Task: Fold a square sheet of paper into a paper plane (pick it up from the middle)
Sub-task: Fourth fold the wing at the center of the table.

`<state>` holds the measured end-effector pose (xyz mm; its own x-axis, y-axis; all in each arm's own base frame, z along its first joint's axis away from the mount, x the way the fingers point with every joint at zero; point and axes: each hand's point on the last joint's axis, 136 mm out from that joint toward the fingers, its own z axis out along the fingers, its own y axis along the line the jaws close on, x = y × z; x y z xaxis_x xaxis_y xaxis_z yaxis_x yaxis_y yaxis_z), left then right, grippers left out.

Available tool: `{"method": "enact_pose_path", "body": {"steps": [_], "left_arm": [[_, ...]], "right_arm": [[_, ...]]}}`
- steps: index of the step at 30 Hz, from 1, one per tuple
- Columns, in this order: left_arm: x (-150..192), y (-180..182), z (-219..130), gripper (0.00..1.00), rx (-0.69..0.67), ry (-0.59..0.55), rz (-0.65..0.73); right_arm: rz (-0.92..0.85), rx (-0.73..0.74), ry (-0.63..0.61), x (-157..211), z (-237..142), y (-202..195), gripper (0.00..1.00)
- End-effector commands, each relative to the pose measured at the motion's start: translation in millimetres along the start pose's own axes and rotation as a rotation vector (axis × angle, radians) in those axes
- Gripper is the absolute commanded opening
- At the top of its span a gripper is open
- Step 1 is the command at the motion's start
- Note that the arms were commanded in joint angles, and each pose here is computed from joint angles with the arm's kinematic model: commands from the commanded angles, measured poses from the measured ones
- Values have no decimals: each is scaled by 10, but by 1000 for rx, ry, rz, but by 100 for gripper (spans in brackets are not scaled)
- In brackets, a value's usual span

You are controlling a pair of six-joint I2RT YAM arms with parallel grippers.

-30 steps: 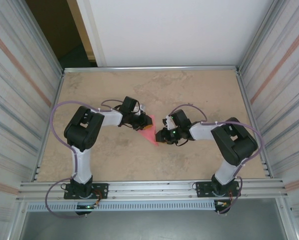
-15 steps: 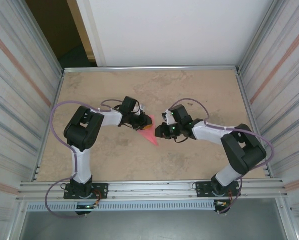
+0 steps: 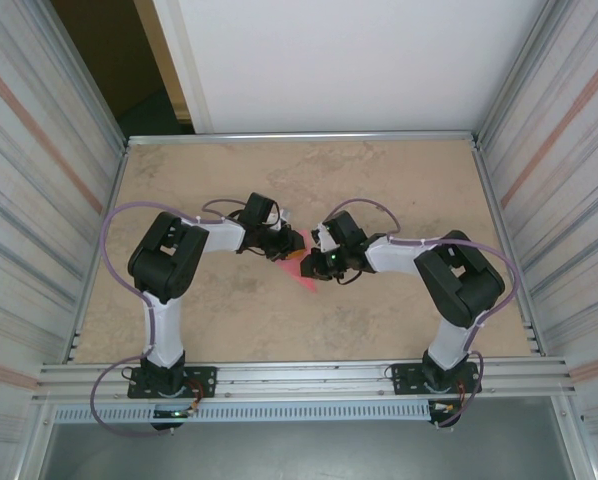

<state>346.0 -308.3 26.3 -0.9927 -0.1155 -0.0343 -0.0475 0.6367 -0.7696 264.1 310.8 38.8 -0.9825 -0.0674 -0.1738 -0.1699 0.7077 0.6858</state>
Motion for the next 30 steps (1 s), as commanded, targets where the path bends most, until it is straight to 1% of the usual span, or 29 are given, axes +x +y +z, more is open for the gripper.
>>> {"method": "enact_pose_path", "body": {"steps": [1,30], "left_arm": [[47,191,37,21,-58,23,-50],[18,267,36,21,-90,24,-79]], "right_arm": [[2,37,1,-10,13,-62,15],[45,113,26,124,55,-340,14]]}}
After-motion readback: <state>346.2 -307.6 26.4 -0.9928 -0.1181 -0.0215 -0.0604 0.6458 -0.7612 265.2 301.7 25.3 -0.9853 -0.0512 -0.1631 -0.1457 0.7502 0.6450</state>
